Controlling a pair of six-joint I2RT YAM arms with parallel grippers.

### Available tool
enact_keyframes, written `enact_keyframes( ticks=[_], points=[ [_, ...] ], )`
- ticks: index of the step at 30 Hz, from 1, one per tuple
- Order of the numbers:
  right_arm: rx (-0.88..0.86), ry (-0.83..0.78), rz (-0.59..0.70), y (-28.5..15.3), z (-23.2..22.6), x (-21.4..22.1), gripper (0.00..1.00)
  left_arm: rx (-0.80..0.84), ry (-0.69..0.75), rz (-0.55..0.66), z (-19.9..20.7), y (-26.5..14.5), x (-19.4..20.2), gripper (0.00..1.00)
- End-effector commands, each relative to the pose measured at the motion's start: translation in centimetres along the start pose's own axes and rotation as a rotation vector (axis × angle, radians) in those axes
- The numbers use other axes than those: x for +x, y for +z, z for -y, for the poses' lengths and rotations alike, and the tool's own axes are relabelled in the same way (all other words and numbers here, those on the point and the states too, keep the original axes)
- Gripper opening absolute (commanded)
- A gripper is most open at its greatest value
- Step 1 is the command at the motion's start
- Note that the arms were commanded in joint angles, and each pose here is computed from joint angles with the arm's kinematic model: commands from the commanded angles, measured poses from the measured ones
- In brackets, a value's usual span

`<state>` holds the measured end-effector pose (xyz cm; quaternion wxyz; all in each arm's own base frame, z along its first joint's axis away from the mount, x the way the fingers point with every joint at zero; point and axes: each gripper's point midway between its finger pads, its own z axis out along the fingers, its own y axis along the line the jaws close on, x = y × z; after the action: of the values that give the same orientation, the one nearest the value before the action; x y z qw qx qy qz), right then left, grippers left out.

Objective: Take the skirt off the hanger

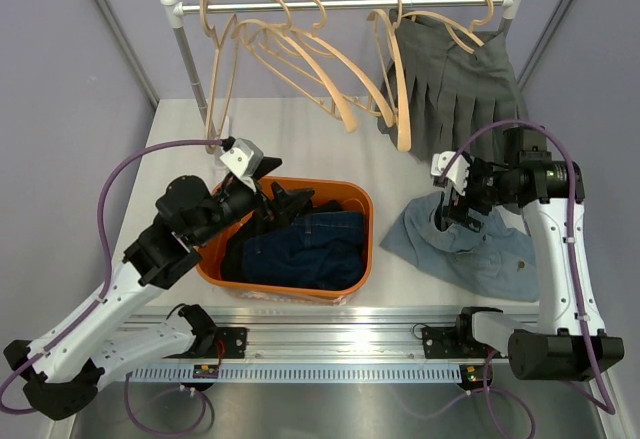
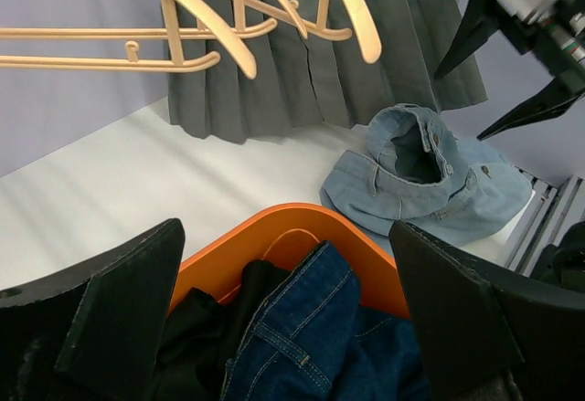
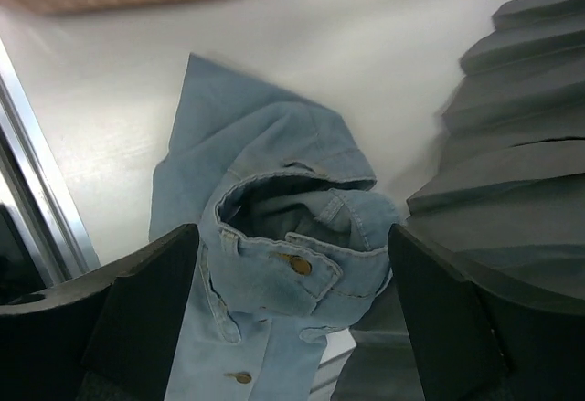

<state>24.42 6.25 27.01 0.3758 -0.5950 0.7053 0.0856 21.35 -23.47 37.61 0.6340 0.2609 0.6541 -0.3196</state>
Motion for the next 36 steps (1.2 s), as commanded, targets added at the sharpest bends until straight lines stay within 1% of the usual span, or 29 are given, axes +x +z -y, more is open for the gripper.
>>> enact_keyframes(
  ticks=[1, 2, 5, 8, 12, 13, 15, 16, 19, 20, 21, 22, 24, 26, 28, 31, 32, 33, 34, 36],
  points=[
    [-0.253, -0.004, -0.164, -0.4, -6.5, 4.4, 0.94, 0.051, -0.018, 0.048, 0.9, 0.1, -1.0, 0.99],
    [-0.268, 0.01, -0.182, 0.3, -6.9, 5.4, 0.95, 0.056, -0.022, 0.051, 1.0, 0.0, -1.0, 0.99],
    [-0.266, -0.018, -0.215, 1.8, -6.3, 7.1, 0.99, 0.071, -0.043, 0.048, 1.3, 0.0, -0.5, 0.99],
    [-0.285, -0.023, -0.238, 3.1, -6.2, 8.6, 1.0, 0.098, -0.072, 0.042, 1.9, 0.0, -0.1, 0.99],
    [-0.316, -0.035, -0.3, 4.7, -6.5, 10.9, 0.99, 0.135, -0.12, 0.036, 2.7, 0.4, 0.3, 0.99],
    [-0.333, -0.036, -0.33, 5.1, -7.0, 11.9, 0.98, 0.147, -0.138, 0.031, 2.9, 0.5, 0.5, 0.99],
    [-0.306, -0.059, -0.366, 5.5, -6.5, 12.9, 0.94, 0.154, -0.153, 0.032, 3.1, 0.6, 0.5, 0.99],
    [-0.301, -0.058, -0.38, 5.7, -6.8, 13.5, 0.91, 0.156, -0.163, 0.028, 3.1, 0.6, 0.8, 0.99],
    [-0.24, -0.04, -0.401, 5.9, -5.8, 13.8, 0.61, 0.166, -0.179, 0.034, 3.3, 0.5, 0.8, 0.99],
    [-0.218, -0.009, -0.404, 5.8, -5.5, 13.7, 0.4, 0.17, -0.183, 0.037, 3.4, 0.5, 0.8, 0.99],
    [-0.203, 0.003, -0.401, 5.8, -5.2, 13.5, 0.33, 0.173, -0.184, 0.037, 3.5, 0.5, 1.0, 0.99],
    [-0.184, 0.009, -0.399, 5.7, -4.9, 13.3, 0.28, 0.179, -0.191, 0.038, 3.6, 0.5, 1.0, 0.99],
    [-0.149, 0.025, -0.382, 5.6, -4.4, 12.9, 0.23, 0.187, -0.196, 0.044, 3.7, 0.6, 1.1, 0.99],
    [-0.12, 0.048, -0.352, 5.3, -4.0, 11.9, 0.22, 0.192, -0.201, 0.038, 3.8, 0.7, 1.2, 0.99],
    [-0.086, 0.07, -0.298, 4.9, -3.0, 10.1, 0.18, 0.197, -0.201, 0.035, 3.9, 0.8, 1.2, 0.99],
    [-0.054, 0.15, -0.241, 4.4, -2.2, 8.1, 0.14, 0.195, -0.199, 0.037, 3.9, 0.8, 1.1, 0.99],
    [-0.049, 0.198, -0.233, 4.4, -2.1, 7.8, 0.13, 0.195, -0.196, 0.036, 3.8, 0.9, 1.2, 0.99],
    [-0.035, 0.218, -0.215, 4.2, -1.6, 7.1, 0.05, 0.195, -0.198, 0.036, 3.8, 0.9, 1.2, 0.99],
    [-0.021, 0.272, -0.206, 4.1, -1.5, 6.7, 0.01, 0.195, -0.196, 0.037, 3.8, 0.8, 1.2, 0.99],
    [0.003, 0.303, -0.154, 3.4, -0.9, 5.0, 0.0, 0.192, -0.195, 0.035, 3.8, 0.9, 1.2, 0.99]
  ],
)
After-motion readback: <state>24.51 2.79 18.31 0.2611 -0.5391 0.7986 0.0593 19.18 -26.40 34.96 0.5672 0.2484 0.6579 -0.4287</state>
